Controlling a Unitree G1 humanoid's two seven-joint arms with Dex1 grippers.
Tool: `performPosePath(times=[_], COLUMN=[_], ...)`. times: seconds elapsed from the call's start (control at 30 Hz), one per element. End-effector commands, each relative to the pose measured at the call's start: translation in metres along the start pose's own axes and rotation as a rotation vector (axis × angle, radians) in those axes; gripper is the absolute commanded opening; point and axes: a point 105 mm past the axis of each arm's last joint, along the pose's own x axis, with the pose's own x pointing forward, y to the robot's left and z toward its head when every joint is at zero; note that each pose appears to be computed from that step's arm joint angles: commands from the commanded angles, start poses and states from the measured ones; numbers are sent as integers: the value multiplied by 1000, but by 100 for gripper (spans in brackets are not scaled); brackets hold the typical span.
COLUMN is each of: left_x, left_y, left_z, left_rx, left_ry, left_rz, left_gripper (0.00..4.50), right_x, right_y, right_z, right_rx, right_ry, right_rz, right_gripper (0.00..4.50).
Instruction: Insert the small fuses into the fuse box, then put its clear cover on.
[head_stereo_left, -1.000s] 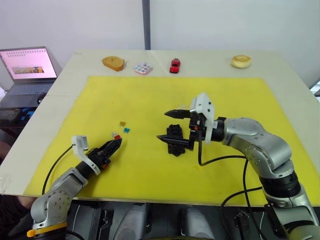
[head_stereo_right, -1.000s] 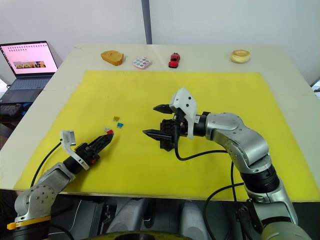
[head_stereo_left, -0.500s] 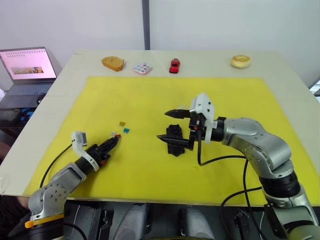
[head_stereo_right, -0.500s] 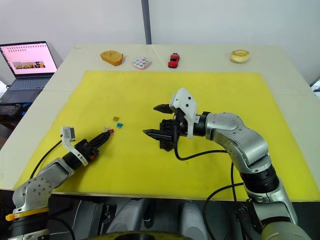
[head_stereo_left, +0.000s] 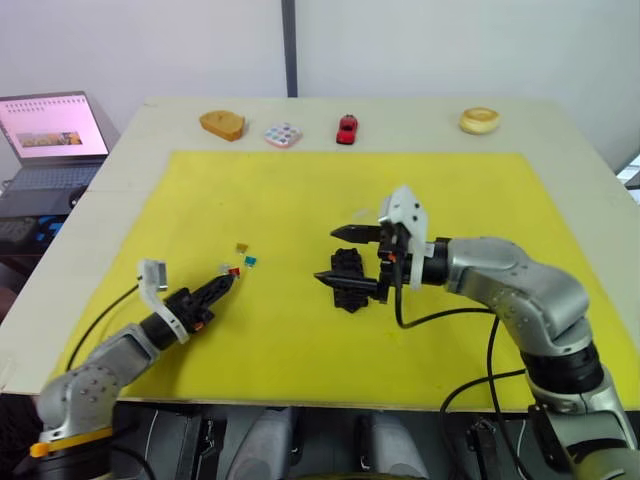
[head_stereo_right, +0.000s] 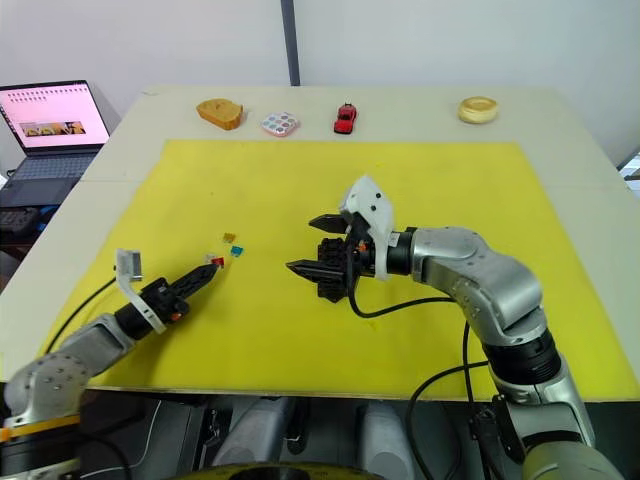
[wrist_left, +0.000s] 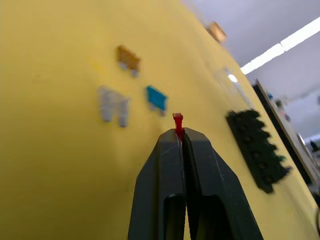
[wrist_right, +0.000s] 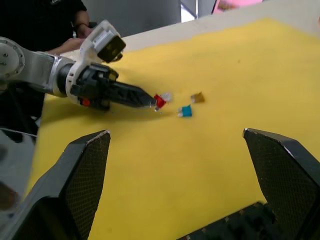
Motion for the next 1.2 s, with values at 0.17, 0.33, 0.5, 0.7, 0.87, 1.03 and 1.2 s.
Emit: performPosePath(times=[0.17,0.33,0.5,0.7,0.87,1.03,1.2], left_x=[17,37,52,58,59,59,60], left_y=[-101,-124,-130,-131,-133,-134,-133], left_z=[52,60,59,57,58,59,60], left_rx=[290,399,449,459,464,469,473], left_ry=[200,267,273,256,243,232,214], left_rz=[-493,-633,-696,-718,-728,-732,-720], left_gripper=[6,6,0,0,0,0,0], right_x=[-14,-11,-11,-9,-7,-4,-3], right_y=[5,14,16,18,18,17,16], right_z=[53,74,79,73,70,67,65], right_rx=[-15,96,111,118,125,125,135], right_ry=[85,42,17,20,22,26,25], right_rz=[122,229,243,224,213,205,205], right_gripper=[450,450,393,270,270,270,270])
